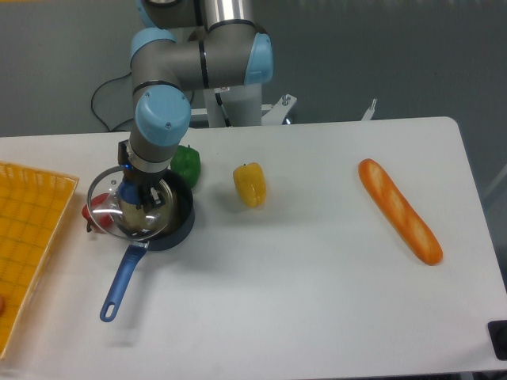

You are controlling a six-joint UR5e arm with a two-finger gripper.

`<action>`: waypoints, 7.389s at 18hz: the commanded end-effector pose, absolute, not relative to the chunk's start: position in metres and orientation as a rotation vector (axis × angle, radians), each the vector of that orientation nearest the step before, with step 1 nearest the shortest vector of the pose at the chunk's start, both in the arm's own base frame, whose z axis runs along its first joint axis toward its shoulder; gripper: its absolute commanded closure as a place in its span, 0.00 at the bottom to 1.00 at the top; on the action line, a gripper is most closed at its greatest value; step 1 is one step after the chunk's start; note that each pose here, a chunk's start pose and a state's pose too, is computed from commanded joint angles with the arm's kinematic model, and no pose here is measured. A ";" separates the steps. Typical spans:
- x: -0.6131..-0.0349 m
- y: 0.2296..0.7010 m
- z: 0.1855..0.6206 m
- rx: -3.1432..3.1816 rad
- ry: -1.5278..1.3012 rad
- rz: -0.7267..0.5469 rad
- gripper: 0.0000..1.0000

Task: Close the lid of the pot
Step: 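Adjust and settle the glass lid onto the saucepan rim, then open the gripper and release the lid knob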

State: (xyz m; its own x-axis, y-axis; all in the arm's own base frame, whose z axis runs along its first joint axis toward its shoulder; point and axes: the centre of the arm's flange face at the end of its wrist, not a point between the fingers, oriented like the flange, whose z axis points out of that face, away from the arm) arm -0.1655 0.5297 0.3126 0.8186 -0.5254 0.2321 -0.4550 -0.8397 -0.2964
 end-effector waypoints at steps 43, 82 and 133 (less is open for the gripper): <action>-0.169 0.517 0.307 -2.784 0.772 -0.461 0.54; -0.166 0.517 0.297 -2.804 0.833 -0.450 0.36; -0.180 0.509 0.364 -2.769 0.803 -0.265 0.00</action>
State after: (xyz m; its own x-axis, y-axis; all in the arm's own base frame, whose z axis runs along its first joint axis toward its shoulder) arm -0.1800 0.5092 0.3639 0.8318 -0.5451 0.1050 -0.5004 -0.8181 -0.2833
